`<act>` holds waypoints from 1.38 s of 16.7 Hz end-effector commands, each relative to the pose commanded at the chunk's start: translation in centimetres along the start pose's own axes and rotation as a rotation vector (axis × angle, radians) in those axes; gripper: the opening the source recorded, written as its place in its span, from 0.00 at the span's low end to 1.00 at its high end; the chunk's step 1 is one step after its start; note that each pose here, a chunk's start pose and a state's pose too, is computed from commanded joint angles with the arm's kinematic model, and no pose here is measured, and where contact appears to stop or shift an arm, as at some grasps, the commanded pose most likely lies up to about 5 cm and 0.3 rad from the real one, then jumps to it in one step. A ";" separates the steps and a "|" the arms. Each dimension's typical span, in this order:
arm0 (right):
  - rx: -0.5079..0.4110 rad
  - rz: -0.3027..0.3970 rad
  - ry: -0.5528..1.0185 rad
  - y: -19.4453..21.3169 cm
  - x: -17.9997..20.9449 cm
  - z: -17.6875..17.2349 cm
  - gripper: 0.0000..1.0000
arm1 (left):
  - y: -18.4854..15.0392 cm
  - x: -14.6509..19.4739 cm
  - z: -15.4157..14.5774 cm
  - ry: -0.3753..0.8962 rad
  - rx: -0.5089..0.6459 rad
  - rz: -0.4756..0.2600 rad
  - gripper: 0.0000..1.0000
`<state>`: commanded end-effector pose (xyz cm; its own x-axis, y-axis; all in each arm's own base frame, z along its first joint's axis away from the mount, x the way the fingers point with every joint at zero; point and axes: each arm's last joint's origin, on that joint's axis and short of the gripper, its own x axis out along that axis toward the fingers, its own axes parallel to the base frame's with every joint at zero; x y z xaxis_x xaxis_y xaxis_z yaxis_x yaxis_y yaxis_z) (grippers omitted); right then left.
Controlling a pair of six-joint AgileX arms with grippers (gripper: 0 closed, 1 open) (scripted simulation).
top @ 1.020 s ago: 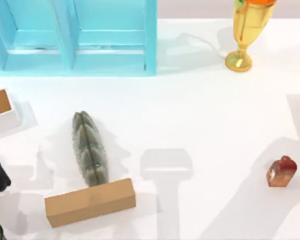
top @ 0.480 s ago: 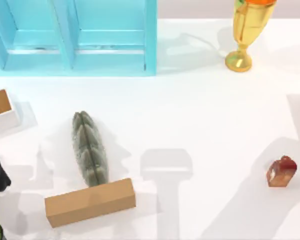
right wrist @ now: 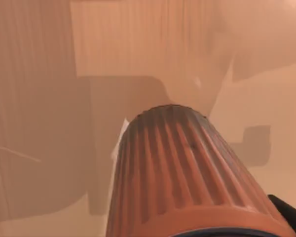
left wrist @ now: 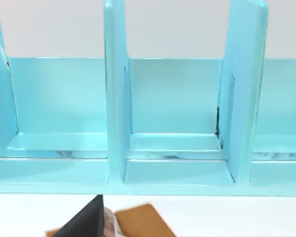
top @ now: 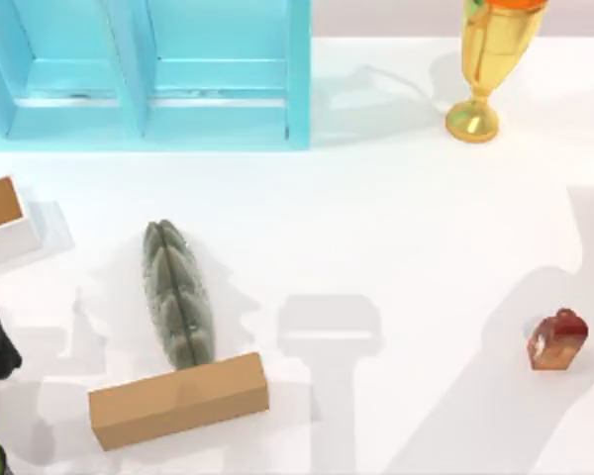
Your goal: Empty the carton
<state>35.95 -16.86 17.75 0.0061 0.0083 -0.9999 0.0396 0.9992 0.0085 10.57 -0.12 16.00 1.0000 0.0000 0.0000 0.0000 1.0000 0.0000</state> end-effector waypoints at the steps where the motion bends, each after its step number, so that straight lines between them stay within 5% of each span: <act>1: 0.001 0.001 0.000 -0.1 -1.0 0.2 0.00 | 0.0 0.0 0.0 0.000 0.000 0.000 1.00; 10: -0.002 -0.001 0.003 0.3 -10.9 -0.3 0.00 | 0.0 0.0 0.0 0.000 0.000 0.000 1.00; 18: -0.003 0.001 0.014 1.6 -10.6 0.1 0.00 | 0.0 0.0 0.0 0.000 0.000 0.000 1.00; 23: -0.003 -0.009 0.040 10.8 -8.6 0.9 0.00 | 0.0 0.0 0.0 0.000 0.000 0.000 1.00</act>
<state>37.18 -6.13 26.50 -0.0347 0.0009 -0.9994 0.0368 0.9993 -0.0004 10.57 -0.12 16.00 1.0000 0.0000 0.0000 0.0000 1.0000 0.0000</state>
